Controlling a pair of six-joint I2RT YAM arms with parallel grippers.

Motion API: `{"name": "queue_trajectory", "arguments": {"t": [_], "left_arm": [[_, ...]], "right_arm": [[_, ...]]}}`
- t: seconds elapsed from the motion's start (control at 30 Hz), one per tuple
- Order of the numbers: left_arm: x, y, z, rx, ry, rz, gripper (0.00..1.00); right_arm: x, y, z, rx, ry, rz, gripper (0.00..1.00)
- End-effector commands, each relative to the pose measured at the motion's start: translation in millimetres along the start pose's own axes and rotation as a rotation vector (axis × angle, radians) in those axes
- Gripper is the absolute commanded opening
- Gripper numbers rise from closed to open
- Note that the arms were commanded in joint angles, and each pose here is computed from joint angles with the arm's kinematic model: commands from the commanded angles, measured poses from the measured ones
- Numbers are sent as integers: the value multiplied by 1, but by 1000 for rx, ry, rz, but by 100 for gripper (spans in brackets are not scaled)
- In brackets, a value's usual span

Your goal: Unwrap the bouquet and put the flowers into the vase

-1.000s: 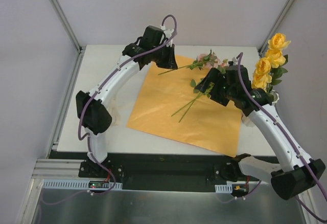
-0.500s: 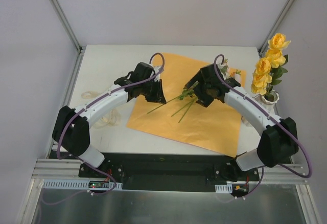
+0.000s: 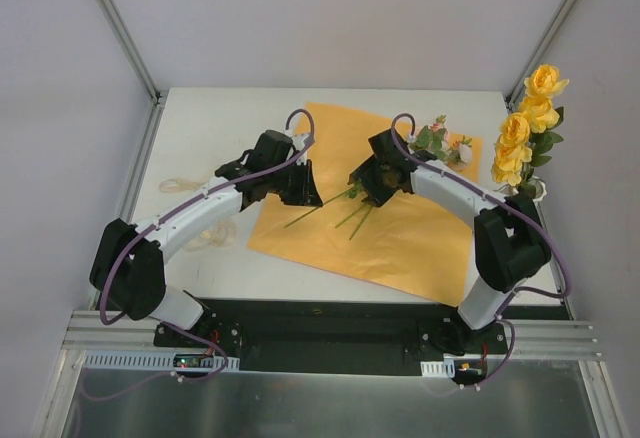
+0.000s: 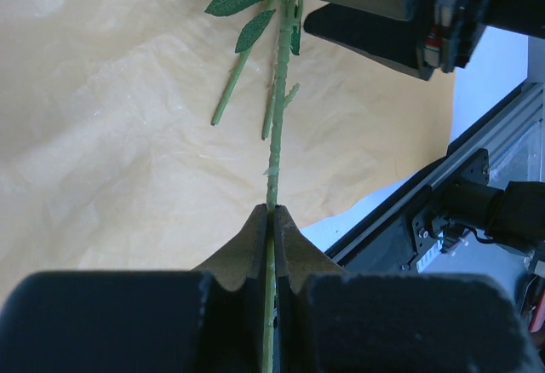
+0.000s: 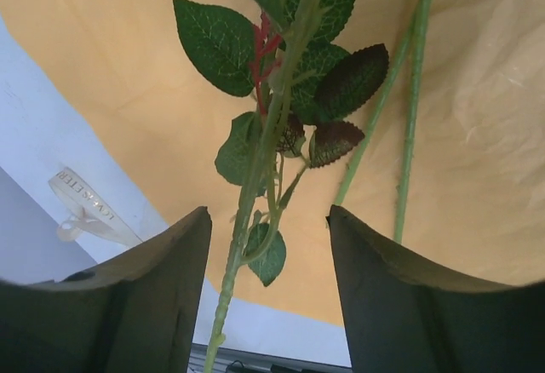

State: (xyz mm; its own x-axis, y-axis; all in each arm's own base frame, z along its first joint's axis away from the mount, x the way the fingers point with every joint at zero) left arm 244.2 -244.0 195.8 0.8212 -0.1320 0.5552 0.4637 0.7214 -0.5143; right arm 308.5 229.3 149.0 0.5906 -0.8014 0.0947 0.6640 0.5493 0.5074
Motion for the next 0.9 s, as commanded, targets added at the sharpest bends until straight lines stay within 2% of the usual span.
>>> {"name": "queue_trajectory", "arguments": {"t": [0.0,0.03,0.07,0.23,0.27,0.37,0.4,0.43,0.53,0.63,0.67,0.7,0.83,0.87], "left_arm": [[8,-5,7,-26,-53,-35,0],[7,-5,7,-32,-50,-37,0],[6,-5,7,-33,-47,-34,0],[2,-5,12,-31,-56,-49,0],[-1,-5,13,-36,-50,-56,0],[-7,-13,24,-98,-37,-78,0],[-8,-19,32,-129,-45,-93,4],[-9,-23,38,-149,-51,-101,19],[-12,-34,63,-193,-110,-134,51],[-11,-42,89,-194,-196,-179,72],[-9,-44,95,-193,-218,-197,77],[-8,-46,105,-191,-245,-210,79],[-7,-48,113,-186,-271,-234,80],[-8,-48,113,-189,-268,-238,80]], "right_arm": [[0,20,-11,59,18,-14,56],[-1,21,-13,63,20,-6,51],[-4,21,-15,62,50,-2,42],[-2,27,-8,92,31,61,20],[-1,29,-2,107,26,92,11],[7,38,19,154,-49,207,1],[6,44,29,176,-73,247,1],[7,48,38,196,-90,283,1],[6,61,78,300,-148,481,1],[9,63,122,383,-215,685,1],[8,64,149,445,-252,736,1],[9,60,164,468,-295,859,1],[13,43,240,616,-491,1137,1],[19,30,269,666,-562,1149,1]]}}
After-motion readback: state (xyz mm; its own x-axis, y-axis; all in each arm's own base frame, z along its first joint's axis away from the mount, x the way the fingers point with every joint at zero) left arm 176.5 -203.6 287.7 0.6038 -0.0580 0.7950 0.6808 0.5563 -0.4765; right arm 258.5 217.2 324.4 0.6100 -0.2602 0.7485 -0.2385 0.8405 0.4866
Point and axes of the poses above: each gripper's point midway between its finger pads, its own z axis back along the fingers, its own y axis along the line the jaws close on, x = y × z, the point moved 6 cm from there along z, back along the fingers, and after that the axes turned 9 degrees about -z, right-handed, at the moved point
